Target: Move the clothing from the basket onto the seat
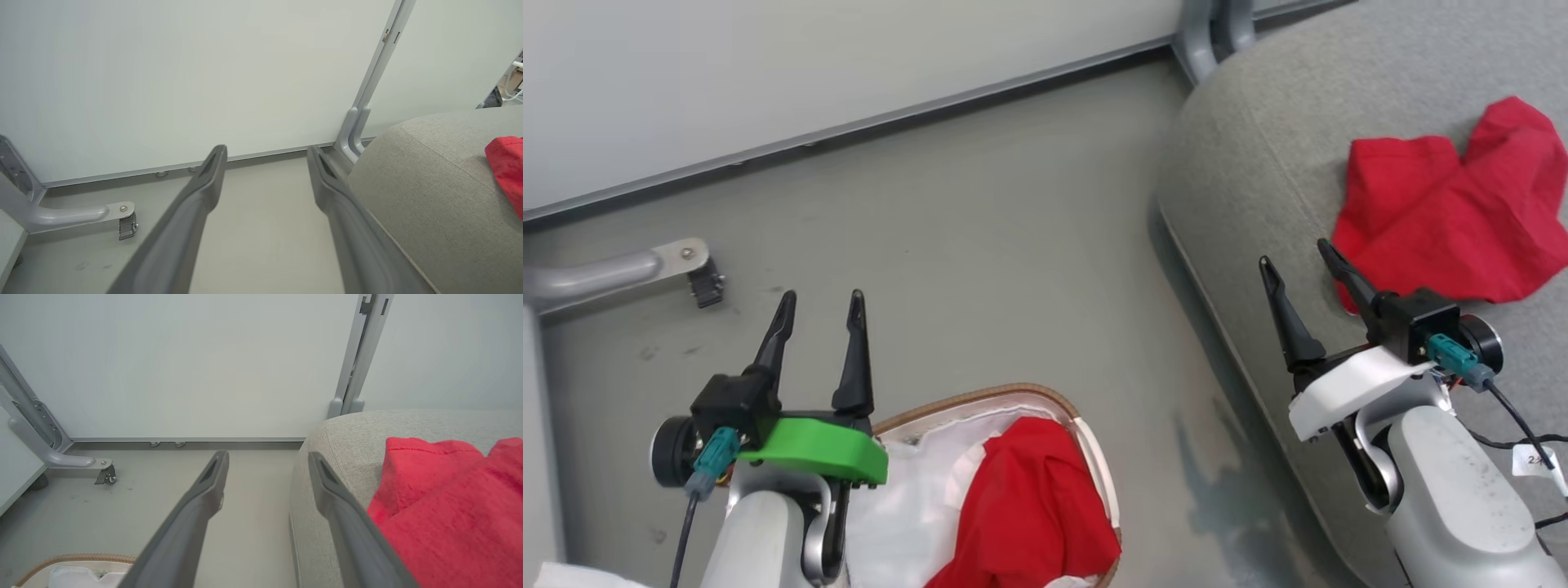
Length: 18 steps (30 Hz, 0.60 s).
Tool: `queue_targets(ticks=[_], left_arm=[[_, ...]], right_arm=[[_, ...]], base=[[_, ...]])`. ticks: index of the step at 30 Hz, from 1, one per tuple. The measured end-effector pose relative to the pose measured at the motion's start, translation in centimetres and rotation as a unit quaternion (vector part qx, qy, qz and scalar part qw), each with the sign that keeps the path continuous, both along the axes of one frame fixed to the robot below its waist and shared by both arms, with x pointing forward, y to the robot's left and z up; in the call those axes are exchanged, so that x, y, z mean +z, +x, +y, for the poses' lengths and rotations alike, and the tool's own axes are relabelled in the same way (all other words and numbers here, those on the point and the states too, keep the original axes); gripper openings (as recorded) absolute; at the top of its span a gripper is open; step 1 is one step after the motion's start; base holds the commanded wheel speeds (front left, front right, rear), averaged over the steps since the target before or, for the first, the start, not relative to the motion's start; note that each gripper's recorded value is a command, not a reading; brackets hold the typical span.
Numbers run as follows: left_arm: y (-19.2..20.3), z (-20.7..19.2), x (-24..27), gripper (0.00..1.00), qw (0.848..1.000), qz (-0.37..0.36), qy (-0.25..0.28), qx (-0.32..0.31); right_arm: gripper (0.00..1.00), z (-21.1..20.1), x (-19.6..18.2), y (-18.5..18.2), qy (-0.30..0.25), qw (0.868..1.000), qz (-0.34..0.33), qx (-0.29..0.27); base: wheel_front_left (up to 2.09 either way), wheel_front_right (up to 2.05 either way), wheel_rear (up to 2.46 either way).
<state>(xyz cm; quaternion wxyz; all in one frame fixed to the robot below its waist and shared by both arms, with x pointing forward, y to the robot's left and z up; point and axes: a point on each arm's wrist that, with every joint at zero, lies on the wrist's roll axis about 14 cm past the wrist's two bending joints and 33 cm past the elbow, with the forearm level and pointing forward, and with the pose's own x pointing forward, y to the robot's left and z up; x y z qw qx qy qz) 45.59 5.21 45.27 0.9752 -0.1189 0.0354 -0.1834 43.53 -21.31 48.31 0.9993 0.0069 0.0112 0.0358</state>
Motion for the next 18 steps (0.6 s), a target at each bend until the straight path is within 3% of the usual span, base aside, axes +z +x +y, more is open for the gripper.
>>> queue_targets(ticks=[9,18], left_arm=[[-2.9,6.7,-0.6,1.0,0.995,0.015,0.037,0.094],[-6.6,10.3,-0.4,1.0,0.988,0.021,0.048,0.144]], right_arm=[[1.0,4.3,-0.6,-0.4,0.021,0.999,0.001,0.039],[1.0,5.6,-0.3,-2.3,0.044,0.998,-0.001,0.042]], base=[[0.0,0.0,0.0],[0.0,0.0,0.0]])
